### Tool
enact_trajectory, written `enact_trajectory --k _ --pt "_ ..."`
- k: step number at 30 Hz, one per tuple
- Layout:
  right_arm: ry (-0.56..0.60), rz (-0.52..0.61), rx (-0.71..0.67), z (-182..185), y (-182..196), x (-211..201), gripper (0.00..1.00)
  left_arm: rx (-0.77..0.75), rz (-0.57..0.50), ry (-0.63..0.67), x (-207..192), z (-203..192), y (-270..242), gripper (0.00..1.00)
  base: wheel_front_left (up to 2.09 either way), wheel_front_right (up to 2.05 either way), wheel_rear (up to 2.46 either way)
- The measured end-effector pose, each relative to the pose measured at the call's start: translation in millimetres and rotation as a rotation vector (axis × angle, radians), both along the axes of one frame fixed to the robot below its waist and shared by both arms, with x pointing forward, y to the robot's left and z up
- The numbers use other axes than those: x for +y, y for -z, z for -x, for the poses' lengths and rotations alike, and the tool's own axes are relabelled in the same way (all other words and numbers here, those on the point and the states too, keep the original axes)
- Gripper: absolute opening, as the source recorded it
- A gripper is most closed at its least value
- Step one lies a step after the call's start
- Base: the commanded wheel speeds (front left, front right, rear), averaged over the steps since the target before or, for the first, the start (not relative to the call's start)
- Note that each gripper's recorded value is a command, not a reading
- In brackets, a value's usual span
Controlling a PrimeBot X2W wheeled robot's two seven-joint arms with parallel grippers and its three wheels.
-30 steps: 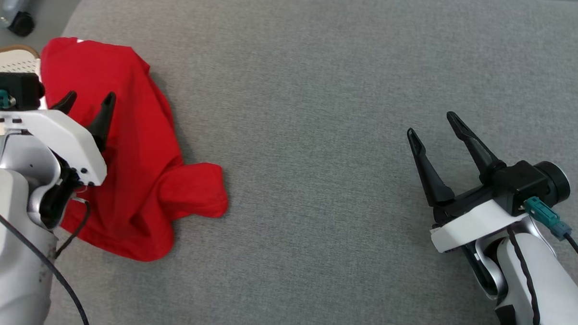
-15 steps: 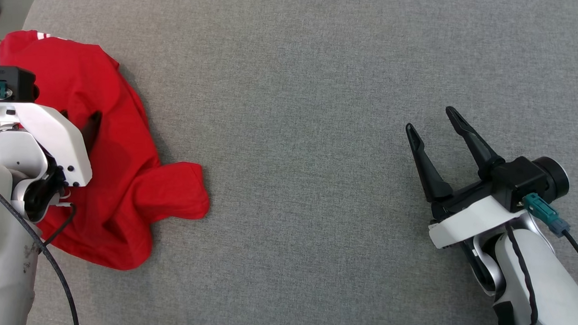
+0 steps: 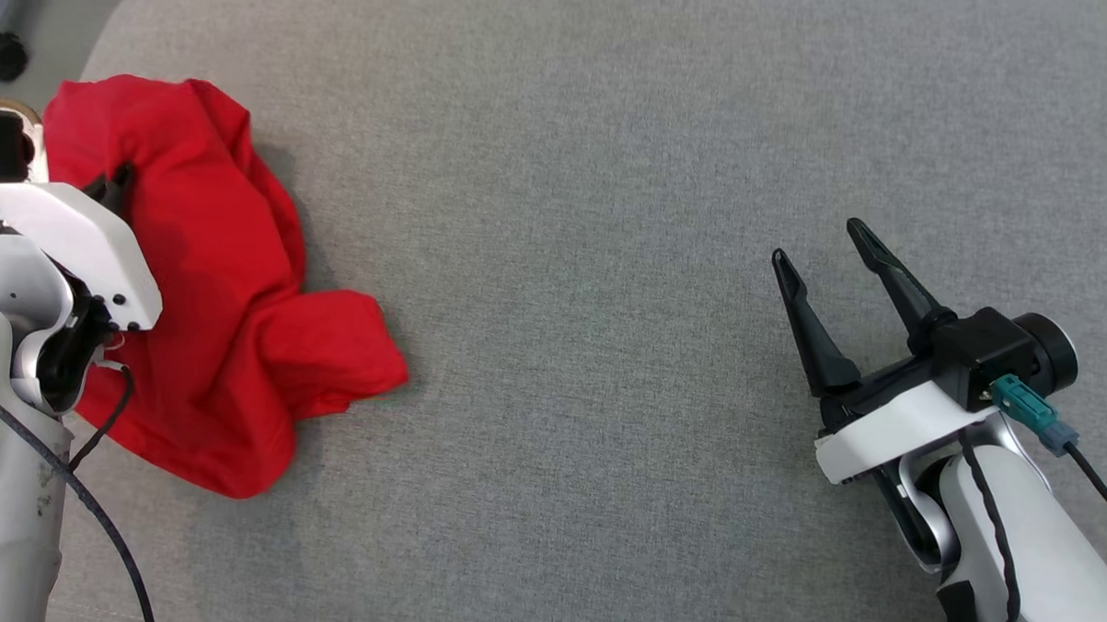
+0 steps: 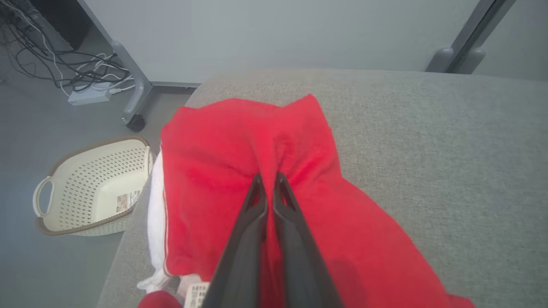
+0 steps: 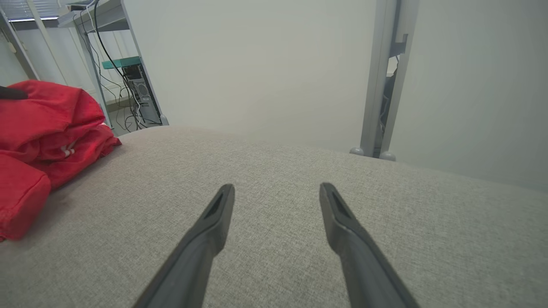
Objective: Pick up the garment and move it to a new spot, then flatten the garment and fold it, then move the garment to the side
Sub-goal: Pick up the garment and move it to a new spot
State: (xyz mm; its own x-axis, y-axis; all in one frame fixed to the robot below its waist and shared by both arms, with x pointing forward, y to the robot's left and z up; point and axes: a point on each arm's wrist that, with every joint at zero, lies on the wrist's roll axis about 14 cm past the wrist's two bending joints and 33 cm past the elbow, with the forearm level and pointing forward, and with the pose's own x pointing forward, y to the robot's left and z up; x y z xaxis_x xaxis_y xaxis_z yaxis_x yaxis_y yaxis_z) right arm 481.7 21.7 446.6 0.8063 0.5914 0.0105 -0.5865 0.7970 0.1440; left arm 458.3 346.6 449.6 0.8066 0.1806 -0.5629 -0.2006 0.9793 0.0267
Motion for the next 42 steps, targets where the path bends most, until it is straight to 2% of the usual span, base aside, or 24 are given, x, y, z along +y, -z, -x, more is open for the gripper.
enact_trajectory --k 5,12,16,22,27,33,42 --pt "-0.003 -0.006 -0.026 7.1 -15.8 2.2 1.00 -0.199 -0.028 -0.020 2.9 -6.6 -47.4 0.00 0.00 0.00 0.00" --pt "0.006 -0.019 -0.066 18.5 -42.2 1.5 1.00 -0.552 -0.043 -0.003 -9.0 -7.9 -131.6 0.00 0.00 0.00 0.00" --pt "0.029 -0.027 -0.087 24.3 -55.2 -5.0 1.00 -0.724 -0.032 0.054 -30.3 -4.4 -173.5 0.00 0.00 0.00 0.00" --pt "0.090 -0.039 -0.139 26.6 -78.1 -25.5 1.00 -0.875 0.011 0.165 -74.7 -1.9 -211.2 0.00 0.00 0.00 0.00" --pt "0.167 -0.037 -0.161 27.4 -86.9 -53.4 1.00 -0.923 0.076 0.308 -132.1 -5.5 -223.4 0.00 0.00 0.00 0.00" --pt "0.265 -0.035 -0.187 29.4 -96.4 -90.4 1.00 -0.910 0.166 0.498 -209.8 -12.4 -224.1 0.00 0.00 0.00 0.00" --pt "0.471 -0.009 -0.209 37.0 -102.6 -167.9 1.00 -0.810 0.285 0.744 -320.7 -23.0 -189.5 0.00 0.00 0.00 0.00"
